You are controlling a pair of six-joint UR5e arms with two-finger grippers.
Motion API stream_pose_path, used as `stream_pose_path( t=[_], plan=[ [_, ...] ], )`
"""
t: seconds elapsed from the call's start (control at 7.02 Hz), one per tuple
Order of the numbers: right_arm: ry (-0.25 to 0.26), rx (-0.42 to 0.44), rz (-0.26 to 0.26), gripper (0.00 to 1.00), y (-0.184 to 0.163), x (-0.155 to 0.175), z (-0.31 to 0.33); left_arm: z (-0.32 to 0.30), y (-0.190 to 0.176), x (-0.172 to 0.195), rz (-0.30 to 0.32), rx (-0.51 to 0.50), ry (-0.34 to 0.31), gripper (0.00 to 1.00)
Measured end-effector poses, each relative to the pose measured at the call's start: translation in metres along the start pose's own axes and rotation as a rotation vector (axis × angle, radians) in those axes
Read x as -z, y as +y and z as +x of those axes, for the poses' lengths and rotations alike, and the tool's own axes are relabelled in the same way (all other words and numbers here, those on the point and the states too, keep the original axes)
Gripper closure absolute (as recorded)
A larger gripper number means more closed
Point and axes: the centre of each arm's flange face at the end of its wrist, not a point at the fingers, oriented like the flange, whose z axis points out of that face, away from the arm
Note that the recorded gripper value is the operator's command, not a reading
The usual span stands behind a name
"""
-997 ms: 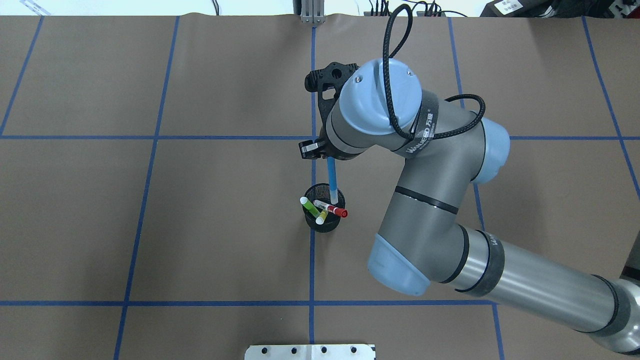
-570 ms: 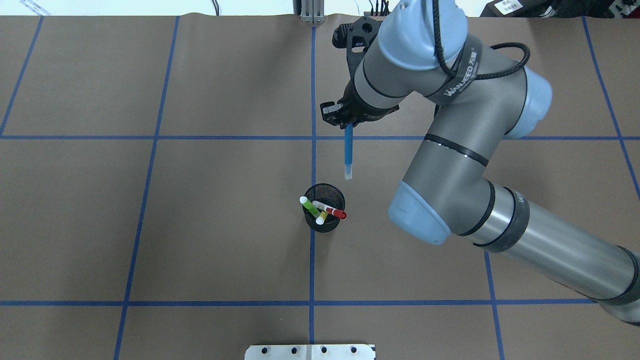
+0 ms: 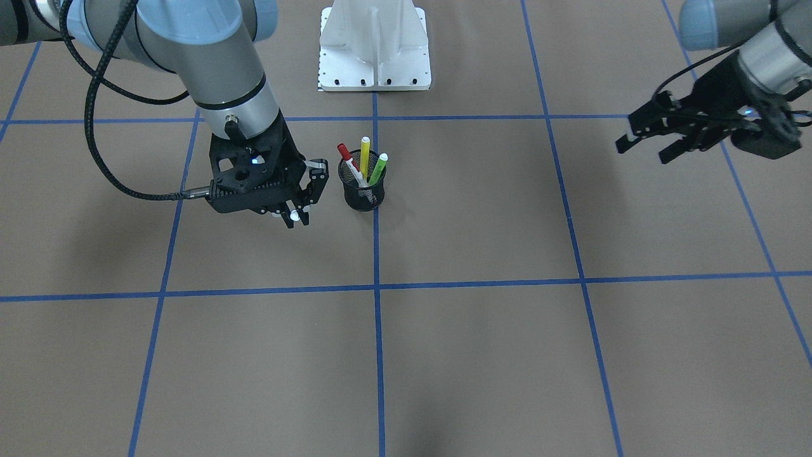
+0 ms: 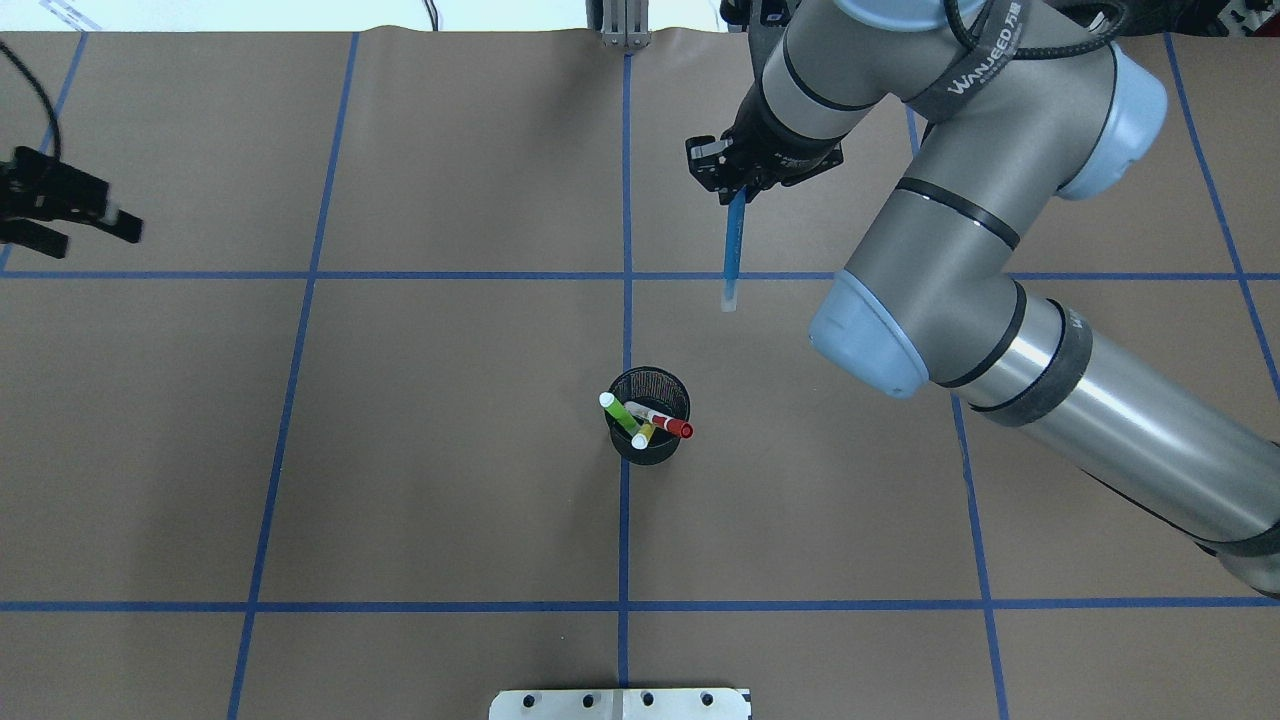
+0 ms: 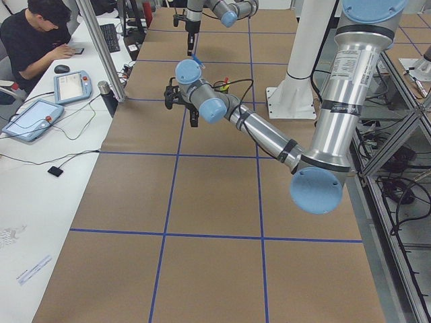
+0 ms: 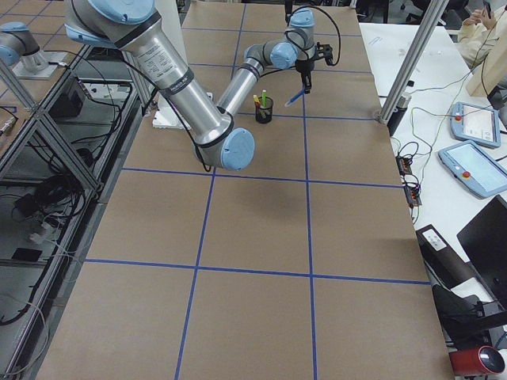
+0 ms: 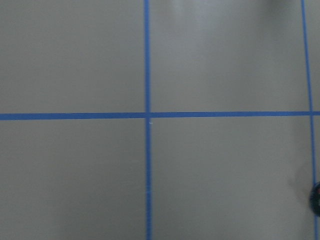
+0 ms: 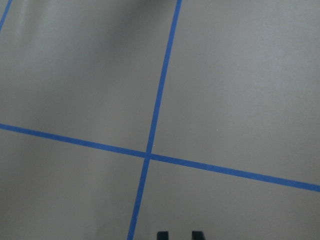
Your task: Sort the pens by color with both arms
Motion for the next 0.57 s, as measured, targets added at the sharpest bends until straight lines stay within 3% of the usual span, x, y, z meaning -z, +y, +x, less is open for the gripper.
stream_pose_path(
  t=[0.14,0.57],
  plan=[
    [0.011,-0.026,-0.024,0.96,-0.017,-0.01,-0.002,0.058,0.004,-0.022,-0.027,0.068,0.0,0.01],
    [0.034,-0.069,-0.124,0.97,-0.058,-0.044,-0.02,0.189,0.013,-0.058,-0.059,0.165,-0.092,0.02]
  ],
)
